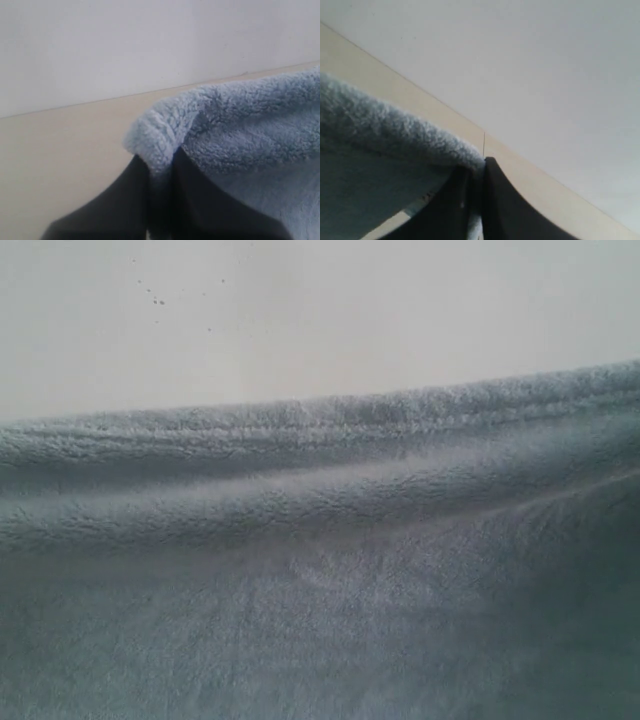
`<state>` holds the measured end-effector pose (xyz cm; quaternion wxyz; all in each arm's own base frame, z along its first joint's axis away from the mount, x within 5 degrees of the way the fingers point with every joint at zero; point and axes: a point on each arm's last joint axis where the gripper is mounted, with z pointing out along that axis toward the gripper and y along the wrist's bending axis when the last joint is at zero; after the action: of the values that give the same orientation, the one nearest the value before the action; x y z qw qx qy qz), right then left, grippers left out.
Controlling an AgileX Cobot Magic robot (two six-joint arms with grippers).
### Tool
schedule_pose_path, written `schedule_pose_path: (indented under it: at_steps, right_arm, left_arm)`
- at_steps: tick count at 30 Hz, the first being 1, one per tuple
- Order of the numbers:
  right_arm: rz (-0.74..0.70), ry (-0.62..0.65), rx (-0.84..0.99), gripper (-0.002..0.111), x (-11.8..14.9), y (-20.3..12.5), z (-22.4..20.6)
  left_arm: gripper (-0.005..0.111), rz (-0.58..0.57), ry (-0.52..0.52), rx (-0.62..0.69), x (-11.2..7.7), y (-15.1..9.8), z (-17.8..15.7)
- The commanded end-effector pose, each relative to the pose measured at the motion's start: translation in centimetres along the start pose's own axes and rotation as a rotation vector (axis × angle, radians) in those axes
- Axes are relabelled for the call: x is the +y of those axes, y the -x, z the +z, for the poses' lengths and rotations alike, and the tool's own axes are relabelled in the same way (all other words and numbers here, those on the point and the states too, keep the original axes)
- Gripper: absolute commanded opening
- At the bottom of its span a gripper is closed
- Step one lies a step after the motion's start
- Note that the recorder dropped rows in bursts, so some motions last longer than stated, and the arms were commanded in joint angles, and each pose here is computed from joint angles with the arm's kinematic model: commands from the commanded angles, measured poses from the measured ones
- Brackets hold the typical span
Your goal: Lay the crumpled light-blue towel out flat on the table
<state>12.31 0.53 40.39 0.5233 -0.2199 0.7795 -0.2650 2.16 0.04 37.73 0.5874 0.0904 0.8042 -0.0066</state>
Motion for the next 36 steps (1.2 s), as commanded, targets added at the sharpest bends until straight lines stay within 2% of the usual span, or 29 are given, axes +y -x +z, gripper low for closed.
schedule_pose_path:
  at_steps: [1, 10, 11, 13, 14, 15, 18, 19, 23, 24, 26, 27, 29, 32, 35, 36]
  right_arm:
    - [0.010, -0.048, 0.039, 0.007, -1.3, 0.0, -0.7]
    - [0.074, -0.024, 0.017, 0.007, -2.4, -1.0, -2.9]
    - [0.076, -0.006, 0.011, 0.007, -2.2, -1.0, -2.9]
    - [0.029, 0.114, -0.002, 0.007, -0.7, -0.3, -2.2]
    - [-0.020, 0.196, 0.018, 0.007, 0.9, 0.7, -0.7]
    - [-0.044, 0.217, 0.033, 0.007, 1.7, 1.3, 0.5]
    - [-0.206, 0.260, 0.072, 0.007, 7.1, 4.3, 8.1]
    - [-0.224, 0.273, 0.079, 0.007, 8.8, 4.8, 10.2]
    - [-0.183, 0.321, 0.124, 0.007, 14.1, 6.4, 17.2]
    - [-0.174, 0.323, 0.150, 0.007, 14.8, 6.7, 18.4]
    - [-0.160, 0.312, 0.247, 0.007, 16.3, 7.7, 21.1]
    - [-0.144, 0.312, 0.262, 0.010, 16.5, 8.2, 21.7]
    - [-0.135, 0.320, 0.243, 0.018, 16.7, 8.5, 22.0]
    - [-0.120, 0.331, 0.212, 0.035, 16.7, 8.9, 22.0]
    - [-0.095, 0.336, 0.206, 0.052, 16.6, 8.9, 22.2]
    - [-0.073, 0.334, 0.207, 0.054, 16.4, 8.8, 22.3]
  left_arm:
    - [0.009, 0.001, 0.010, 0.003, 0.1, 0.0, -0.3]
    - [0.009, -0.002, 0.027, -0.063, 0.3, -1.0, -3.0]
    - [0.009, 0.003, 0.036, -0.063, 0.3, -1.0, -3.0]
    - [0.009, 0.021, 0.058, -0.044, 0.5, -1.0, -2.4]
    - [0.009, 0.033, 0.057, -0.012, 0.5, -1.0, -1.0]
    - [0.009, 0.040, 0.056, 0.014, 0.5, -1.0, 0.1]
    - [0.009, 0.137, 0.078, 0.276, 0.5, -1.8, 7.8]
    - [0.009, 0.153, 0.112, 0.347, 0.7, -2.1, 10.3]
    - [0.012, 0.189, 0.246, 0.439, 1.4, -2.5, 16.7]
    - [0.014, 0.194, 0.273, 0.477, 1.5, -2.8, 18.2]
    - [0.028, 0.185, 0.366, 0.585, 2.2, -4.0, 21.2]
    - [0.035, 0.178, 0.407, 0.647, 2.6, -5.0, 22.2]
    - [0.043, 0.171, 0.446, 0.694, 3.3, -6.1, 23.0]
    - [0.045, 0.107, 0.481, 0.667, 3.9, -6.7, 23.3]
    - [0.045, 0.075, 0.464, 0.608, 3.8, -6.3, 23.1]
    - [0.045, 0.071, 0.459, 0.595, 3.7, -6.1, 23.1]
